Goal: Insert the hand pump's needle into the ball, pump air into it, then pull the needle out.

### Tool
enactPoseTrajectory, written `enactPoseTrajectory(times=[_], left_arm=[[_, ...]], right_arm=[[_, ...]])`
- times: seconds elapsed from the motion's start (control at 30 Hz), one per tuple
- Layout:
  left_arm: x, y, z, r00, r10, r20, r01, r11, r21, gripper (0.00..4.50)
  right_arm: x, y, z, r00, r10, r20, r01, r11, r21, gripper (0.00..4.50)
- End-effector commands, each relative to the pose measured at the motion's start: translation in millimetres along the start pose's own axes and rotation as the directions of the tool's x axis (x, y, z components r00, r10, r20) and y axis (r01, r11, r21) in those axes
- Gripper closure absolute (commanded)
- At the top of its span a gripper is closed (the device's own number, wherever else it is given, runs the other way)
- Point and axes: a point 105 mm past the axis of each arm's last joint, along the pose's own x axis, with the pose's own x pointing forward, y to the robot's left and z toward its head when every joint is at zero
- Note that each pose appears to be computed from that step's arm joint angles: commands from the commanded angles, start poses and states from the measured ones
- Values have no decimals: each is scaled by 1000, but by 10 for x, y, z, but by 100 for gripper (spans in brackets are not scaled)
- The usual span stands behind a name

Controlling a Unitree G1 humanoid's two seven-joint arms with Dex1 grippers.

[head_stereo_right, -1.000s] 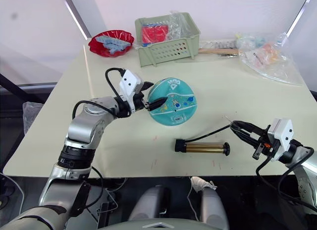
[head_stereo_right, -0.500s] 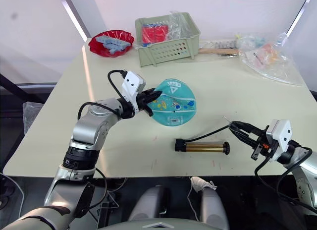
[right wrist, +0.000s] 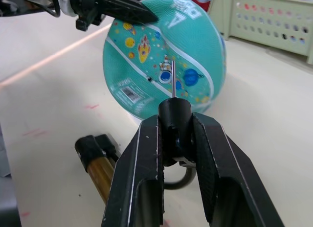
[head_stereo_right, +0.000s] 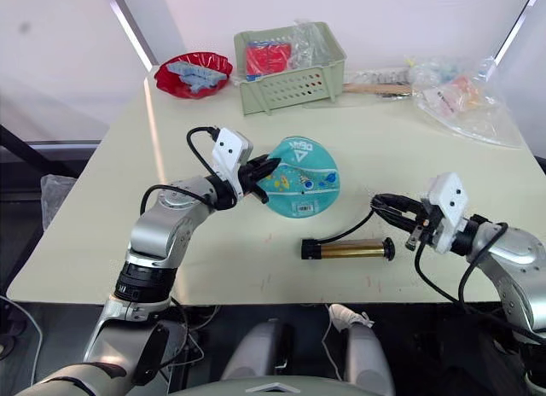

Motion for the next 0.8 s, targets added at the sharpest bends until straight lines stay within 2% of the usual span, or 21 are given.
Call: enactPoseTrajectory(times=[0.03, 0.1, 0.2, 0.4, 0.57, 0.8], left_arm=[[32, -98, 68, 999, -8, 33, 7, 1000, 13, 446], [47, -115, 57, 999, 1, 36, -1, 1000, 10, 446], [60, -141, 39, 999, 8, 37, -8, 1000, 7, 446], [93, -200, -9, 999, 17, 41, -17, 1000, -7, 446], [122, -224, -29, 999, 20, 43, -19, 1000, -7, 446], [140, -224, -55, 999, 28, 45, -28, 1000, -8, 446]], right_arm=[[101, -2, 57, 996, 4, -92, -7, 1000, -27, 416], [145, -33, 54, 986, 4, -167, -11, 999, -40, 416], [185, -41, 92, 979, 35, -202, -39, 999, -19, 416], [288, -65, 154, 926, 127, -355, -133, 991, 7, 416], [402, -97, 238, 889, 175, -424, -184, 983, 20, 416], [523, -106, 284, 788, 237, -569, -252, 966, 54, 416]])
